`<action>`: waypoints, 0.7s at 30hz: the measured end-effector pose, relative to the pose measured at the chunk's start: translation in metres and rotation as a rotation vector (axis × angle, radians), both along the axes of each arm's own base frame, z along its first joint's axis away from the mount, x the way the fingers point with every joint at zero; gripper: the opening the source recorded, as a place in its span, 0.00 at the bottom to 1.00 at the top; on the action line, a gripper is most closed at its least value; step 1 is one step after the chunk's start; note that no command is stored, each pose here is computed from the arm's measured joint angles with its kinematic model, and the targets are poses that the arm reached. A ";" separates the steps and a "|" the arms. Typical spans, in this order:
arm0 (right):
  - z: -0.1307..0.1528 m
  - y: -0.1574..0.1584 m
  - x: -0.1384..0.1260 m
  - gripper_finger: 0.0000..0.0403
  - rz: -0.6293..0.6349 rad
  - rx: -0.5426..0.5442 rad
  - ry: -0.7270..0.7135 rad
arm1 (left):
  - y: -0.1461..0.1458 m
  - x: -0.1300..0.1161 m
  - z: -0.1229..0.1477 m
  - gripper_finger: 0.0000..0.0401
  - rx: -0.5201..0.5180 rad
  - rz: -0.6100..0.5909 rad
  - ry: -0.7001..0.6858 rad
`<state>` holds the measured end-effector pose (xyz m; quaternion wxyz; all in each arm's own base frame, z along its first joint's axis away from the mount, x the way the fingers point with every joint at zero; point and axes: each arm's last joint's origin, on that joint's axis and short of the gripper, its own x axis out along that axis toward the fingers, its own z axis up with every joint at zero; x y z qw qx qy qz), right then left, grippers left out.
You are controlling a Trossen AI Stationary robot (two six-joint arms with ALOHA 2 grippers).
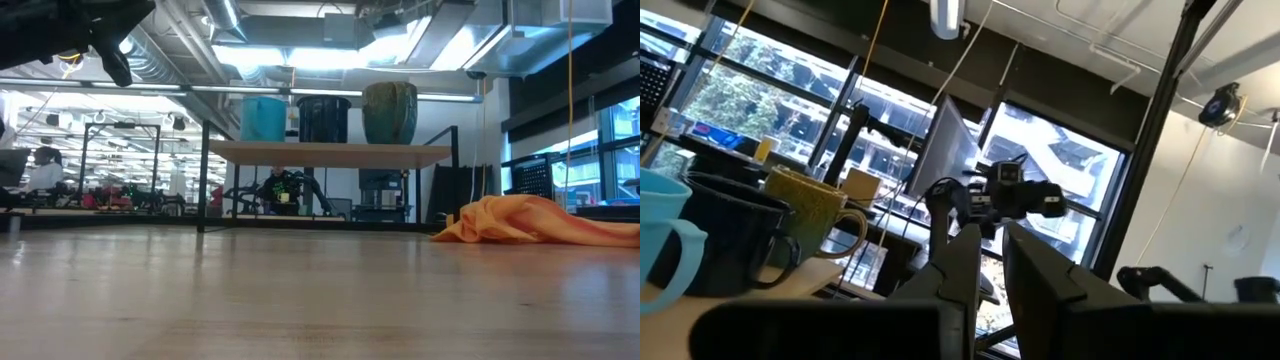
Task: Stack small to large cups/mugs on shelf
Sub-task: Return to Home Position
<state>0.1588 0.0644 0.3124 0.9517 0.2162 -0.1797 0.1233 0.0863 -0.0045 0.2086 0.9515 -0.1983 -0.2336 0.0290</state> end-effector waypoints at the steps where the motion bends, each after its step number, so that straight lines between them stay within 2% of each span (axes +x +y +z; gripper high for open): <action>1: -0.004 -0.001 -0.002 0.28 -0.002 0.012 -0.024 | 0.000 0.000 0.000 0.10 0.000 -0.003 -0.001; 7: -0.032 -0.008 -0.015 0.28 0.005 0.054 0.005 | 0.000 0.000 0.000 0.10 -0.013 -0.011 0.002; 13: -0.039 -0.024 -0.045 0.28 -0.034 0.058 -0.067 | 0.000 0.001 -0.001 0.10 -0.017 -0.012 0.011; 21: -0.041 -0.039 -0.073 0.28 -0.122 0.057 -0.037 | 0.000 0.001 -0.002 0.10 -0.029 0.005 0.021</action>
